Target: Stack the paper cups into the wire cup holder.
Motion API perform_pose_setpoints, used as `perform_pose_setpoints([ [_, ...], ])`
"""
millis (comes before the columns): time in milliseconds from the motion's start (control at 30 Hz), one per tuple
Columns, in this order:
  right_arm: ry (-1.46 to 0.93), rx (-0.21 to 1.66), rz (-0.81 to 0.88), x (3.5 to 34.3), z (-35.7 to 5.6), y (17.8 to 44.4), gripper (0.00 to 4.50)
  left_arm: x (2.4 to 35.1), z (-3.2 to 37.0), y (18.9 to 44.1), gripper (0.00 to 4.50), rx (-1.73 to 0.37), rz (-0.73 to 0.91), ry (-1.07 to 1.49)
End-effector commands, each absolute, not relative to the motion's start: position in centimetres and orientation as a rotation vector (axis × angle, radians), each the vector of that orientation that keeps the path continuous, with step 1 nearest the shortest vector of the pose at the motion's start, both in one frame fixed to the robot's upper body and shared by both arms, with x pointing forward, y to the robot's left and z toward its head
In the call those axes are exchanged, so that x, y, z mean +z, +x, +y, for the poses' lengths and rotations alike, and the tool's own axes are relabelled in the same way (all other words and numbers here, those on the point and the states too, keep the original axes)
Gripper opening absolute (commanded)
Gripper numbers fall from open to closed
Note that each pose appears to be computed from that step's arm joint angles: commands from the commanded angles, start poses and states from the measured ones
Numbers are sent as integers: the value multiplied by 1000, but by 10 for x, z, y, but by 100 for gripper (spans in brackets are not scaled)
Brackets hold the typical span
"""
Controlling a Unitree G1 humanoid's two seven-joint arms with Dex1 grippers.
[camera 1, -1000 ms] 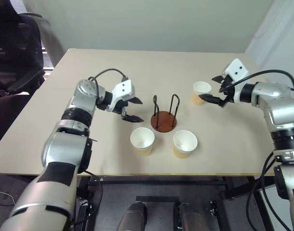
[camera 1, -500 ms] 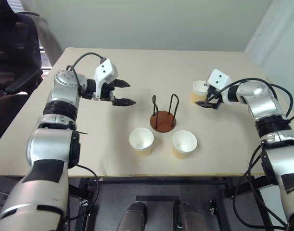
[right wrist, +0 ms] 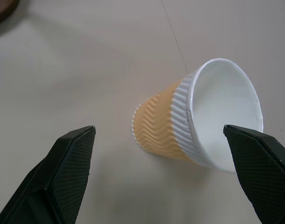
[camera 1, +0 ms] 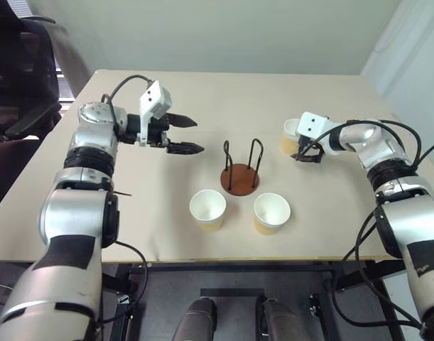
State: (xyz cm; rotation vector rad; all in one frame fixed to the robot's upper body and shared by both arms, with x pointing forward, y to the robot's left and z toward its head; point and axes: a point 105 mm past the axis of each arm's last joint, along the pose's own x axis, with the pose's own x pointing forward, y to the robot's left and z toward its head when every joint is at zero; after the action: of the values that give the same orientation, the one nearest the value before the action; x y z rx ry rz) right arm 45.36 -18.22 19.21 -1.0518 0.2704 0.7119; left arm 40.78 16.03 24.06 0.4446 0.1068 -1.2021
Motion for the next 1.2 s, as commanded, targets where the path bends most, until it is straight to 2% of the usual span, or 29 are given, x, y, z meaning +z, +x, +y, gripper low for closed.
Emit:
perform_pose_setpoints([
  [33, -1126, 660, 230, 207, -180, 460, 450, 263, 156, 406, 448, -1214, 38, 478],
  [133, -1138, 648, 234, 206, -178, 462, 450, 262, 156, 405, 448, -1215, 44, 483],
  [233, -1173, 639, 239, 206, -177, 463, 386, 261, 157, 405, 450, -1220, 52, 487],
  [567, -1153, 673, 253, 215, -174, 461, 24, 251, 163, 400, 450, -1255, 99, 555],
  [600, -1147, 685, 256, 215, -175, 460, 3, 251, 165, 399, 450, -1255, 103, 562],
  [767, -1100, 751, 258, 226, -180, 452, 3, 247, 178, 396, 450, -1249, 146, 582],
  [900, -1030, 846, 212, 257, -178, 435, 3, 248, 191, 394, 450, -1217, 162, 600],
  [1100, -957, 962, 152, 297, -160, 396, 3, 249, 197, 393, 450, -1207, 174, 623],
  [1200, -912, 1032, 117, 319, -142, 367, 3, 251, 198, 394, 450, -1199, 175, 624],
])
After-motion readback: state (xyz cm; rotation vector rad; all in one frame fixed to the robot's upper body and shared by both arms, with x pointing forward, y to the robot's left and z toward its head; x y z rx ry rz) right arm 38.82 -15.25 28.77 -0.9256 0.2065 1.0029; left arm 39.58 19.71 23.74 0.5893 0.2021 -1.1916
